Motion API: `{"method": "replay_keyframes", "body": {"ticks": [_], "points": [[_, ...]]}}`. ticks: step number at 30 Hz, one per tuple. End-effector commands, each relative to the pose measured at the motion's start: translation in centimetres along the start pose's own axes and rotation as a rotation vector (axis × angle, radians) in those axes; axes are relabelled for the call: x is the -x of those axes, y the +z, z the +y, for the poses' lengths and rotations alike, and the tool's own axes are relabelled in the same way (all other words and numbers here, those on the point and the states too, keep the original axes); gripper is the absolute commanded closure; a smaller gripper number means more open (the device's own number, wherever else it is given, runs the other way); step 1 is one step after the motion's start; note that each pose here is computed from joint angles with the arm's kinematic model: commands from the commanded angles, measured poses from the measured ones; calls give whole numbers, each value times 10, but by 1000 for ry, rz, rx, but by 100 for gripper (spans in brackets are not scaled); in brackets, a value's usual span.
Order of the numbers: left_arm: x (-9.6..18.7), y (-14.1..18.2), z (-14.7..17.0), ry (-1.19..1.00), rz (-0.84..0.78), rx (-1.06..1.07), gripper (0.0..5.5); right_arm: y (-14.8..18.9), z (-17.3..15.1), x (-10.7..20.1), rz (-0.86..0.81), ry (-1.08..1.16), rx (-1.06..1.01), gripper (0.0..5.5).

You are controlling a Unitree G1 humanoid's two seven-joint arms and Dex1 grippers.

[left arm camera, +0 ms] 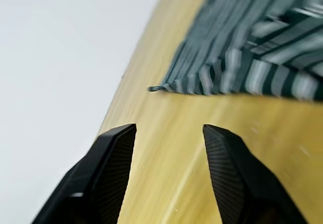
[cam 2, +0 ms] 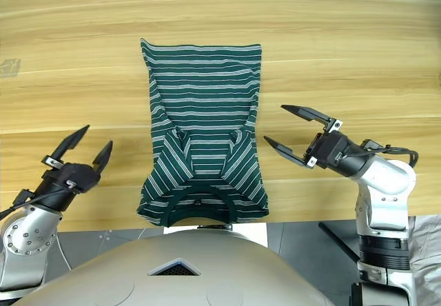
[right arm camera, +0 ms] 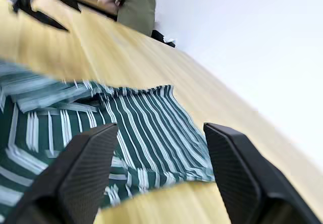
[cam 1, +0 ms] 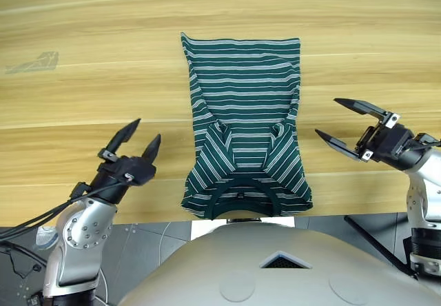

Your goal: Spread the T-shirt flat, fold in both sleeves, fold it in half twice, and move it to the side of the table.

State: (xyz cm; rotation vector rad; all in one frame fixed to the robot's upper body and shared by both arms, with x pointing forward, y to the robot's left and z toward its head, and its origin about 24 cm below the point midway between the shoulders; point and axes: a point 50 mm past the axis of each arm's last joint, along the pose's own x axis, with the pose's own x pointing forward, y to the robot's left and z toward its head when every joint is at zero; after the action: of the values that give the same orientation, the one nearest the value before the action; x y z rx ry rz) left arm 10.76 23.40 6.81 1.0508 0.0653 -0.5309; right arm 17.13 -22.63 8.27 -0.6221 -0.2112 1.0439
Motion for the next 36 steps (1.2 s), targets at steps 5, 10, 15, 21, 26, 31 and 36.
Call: {"method": "replay_keyframes", "body": {"ticks": [5, 10, 15, 21, 26, 31, 36], "points": [[29, -11, -39, -554, -173, -428, 306, -22, 38, 37, 36, 613, 567, 236], [37, -7, -55, -657, -265, -436, 306, -28, 52, 40, -19, 669, 554, 236], [33, -1, -67, -699, -338, -433, 306, -22, 62, 16, -121, 661, 540, 236], [24, 0, -69, -695, -354, -455, 306, -21, 63, 9, -141, 653, 511, 236], [23, -6, -64, -701, -316, -476, 341, -23, 68, 15, -127, 652, 460, 287], [23, -8, -64, -706, -309, -479, 418, -26, 70, 15, -117, 650, 445, 371], [20, -9, -64, -710, -313, -487, 499, -28, 73, 13, -114, 648, 431, 458]]}}
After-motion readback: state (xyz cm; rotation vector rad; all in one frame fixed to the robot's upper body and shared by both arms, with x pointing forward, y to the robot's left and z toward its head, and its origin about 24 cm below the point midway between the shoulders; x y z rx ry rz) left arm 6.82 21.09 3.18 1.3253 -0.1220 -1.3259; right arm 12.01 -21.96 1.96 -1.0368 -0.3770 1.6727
